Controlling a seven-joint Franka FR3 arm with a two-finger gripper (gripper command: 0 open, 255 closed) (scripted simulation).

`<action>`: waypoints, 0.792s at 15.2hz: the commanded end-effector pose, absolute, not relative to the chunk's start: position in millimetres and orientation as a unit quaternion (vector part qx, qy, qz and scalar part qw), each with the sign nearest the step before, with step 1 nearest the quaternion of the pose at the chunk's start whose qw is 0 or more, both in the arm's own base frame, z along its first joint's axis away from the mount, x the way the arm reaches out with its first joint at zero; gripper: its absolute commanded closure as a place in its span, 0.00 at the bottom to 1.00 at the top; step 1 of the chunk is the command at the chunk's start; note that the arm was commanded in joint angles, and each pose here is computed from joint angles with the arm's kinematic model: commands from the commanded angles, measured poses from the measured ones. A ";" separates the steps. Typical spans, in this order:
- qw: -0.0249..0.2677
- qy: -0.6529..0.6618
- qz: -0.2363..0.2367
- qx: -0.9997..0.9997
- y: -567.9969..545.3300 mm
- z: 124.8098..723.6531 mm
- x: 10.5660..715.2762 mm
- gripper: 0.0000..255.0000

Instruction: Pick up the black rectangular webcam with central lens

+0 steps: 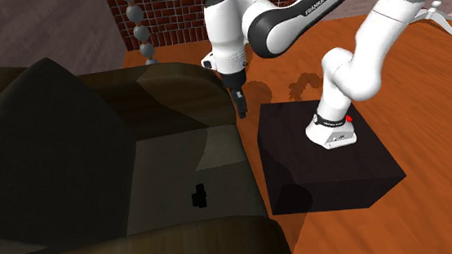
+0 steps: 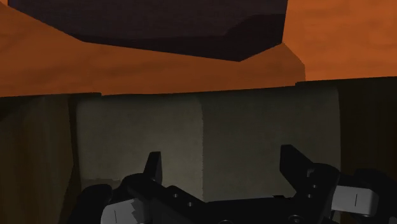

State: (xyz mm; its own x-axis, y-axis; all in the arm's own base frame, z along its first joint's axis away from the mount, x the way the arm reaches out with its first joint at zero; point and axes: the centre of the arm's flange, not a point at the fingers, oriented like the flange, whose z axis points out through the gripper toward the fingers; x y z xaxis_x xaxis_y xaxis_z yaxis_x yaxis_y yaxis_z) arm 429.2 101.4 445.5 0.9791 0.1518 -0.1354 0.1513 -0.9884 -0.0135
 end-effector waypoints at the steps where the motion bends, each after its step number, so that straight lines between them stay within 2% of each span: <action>1: 0.001 -0.079 0.070 -0.994 117.8 427.3 446.6 0.00; 12: -0.002 -0.093 0.081 -0.992 193.0 330.6 529.8 0.00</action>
